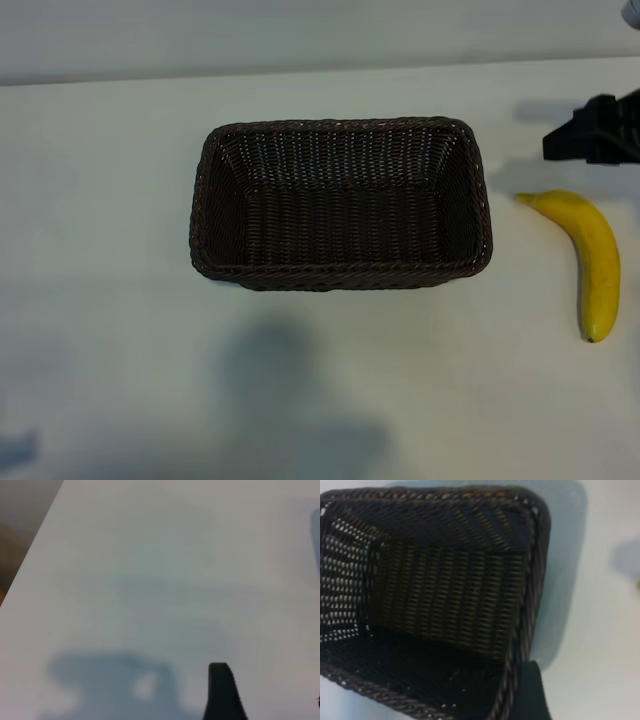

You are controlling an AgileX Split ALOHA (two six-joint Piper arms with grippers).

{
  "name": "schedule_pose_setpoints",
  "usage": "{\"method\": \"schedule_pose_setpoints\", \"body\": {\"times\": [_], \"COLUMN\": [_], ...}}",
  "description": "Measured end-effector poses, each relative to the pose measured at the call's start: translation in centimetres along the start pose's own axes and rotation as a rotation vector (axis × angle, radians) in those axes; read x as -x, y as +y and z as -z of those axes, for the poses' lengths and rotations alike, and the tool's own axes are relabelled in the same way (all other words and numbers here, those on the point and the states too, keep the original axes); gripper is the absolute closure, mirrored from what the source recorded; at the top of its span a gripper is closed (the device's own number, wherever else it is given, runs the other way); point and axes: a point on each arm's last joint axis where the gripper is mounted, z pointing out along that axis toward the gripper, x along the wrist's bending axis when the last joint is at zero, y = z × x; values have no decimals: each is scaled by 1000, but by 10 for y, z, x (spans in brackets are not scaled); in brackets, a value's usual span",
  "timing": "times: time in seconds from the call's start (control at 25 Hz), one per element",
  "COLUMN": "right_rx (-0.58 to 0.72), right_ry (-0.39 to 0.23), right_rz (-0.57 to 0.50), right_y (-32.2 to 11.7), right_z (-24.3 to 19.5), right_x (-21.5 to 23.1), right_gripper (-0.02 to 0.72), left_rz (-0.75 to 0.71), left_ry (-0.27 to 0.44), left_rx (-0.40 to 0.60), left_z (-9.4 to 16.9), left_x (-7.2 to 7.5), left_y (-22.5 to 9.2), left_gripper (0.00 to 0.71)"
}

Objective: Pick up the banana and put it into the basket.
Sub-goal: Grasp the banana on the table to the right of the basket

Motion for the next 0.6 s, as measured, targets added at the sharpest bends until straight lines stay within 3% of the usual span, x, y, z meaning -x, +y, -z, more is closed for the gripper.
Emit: {"method": "schedule_pose_setpoints", "body": {"times": [0.16,0.36,0.6], "right_rx": [-85,-164,-289], "right_ry": [-68,-256,-471], "right_rz": [51,68,-24], "right_y": [13,15,7], "right_z": [-9,-18,-28], "right_x": [-9,-21,-8], "right_gripper": [162,162,162], "left_rz": [0,-2,-1], "left_ry": [0,0,0], "left_rx": [0,0,0], "left_z": [0,0,0], "left_x": [0,0,0], "left_y": [0,0,0], "left_gripper": [222,222,222]}}
